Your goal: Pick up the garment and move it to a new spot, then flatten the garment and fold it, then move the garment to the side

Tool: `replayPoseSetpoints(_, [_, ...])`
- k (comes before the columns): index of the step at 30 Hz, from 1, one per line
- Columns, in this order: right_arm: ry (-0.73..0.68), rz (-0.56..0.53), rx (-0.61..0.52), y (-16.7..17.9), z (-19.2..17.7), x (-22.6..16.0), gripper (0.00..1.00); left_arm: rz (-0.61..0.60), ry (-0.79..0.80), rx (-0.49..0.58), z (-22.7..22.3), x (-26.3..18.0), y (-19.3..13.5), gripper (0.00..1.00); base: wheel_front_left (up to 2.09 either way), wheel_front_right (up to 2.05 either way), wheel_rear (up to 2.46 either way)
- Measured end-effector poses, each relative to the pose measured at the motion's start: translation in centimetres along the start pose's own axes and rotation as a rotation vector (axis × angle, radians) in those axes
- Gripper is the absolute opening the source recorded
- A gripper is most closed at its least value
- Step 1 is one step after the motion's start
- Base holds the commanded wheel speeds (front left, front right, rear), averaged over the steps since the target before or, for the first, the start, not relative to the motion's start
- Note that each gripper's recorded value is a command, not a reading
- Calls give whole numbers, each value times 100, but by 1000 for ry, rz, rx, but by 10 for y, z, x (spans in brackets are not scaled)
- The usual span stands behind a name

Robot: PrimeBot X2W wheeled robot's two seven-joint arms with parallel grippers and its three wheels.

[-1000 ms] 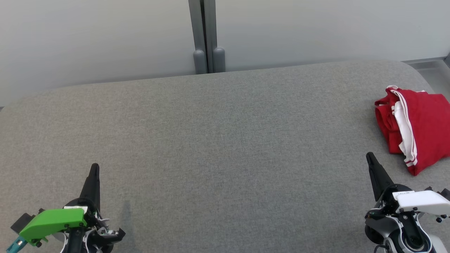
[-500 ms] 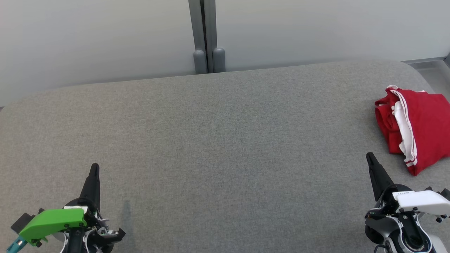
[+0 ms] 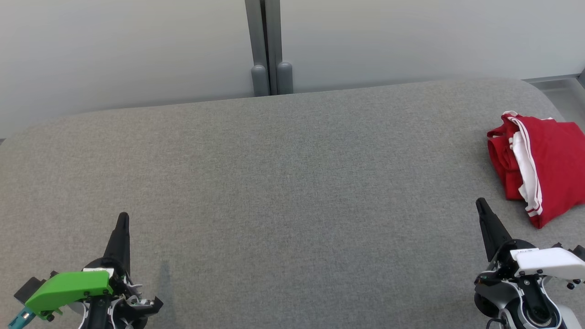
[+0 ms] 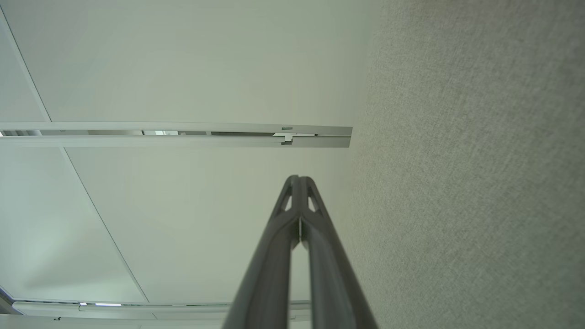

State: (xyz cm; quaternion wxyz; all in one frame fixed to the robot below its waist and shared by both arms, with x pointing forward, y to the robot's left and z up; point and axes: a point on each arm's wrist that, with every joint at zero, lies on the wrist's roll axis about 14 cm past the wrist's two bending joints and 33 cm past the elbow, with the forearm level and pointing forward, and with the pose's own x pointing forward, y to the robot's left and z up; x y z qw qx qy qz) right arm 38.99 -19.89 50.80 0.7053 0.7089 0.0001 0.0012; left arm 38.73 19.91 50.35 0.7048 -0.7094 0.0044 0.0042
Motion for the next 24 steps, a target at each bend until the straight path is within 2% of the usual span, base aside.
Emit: replayPoseSetpoints(24, [0, 0, 0, 0, 0, 0, 0, 0, 0, 0, 0, 0, 0, 0, 0, 0, 0])
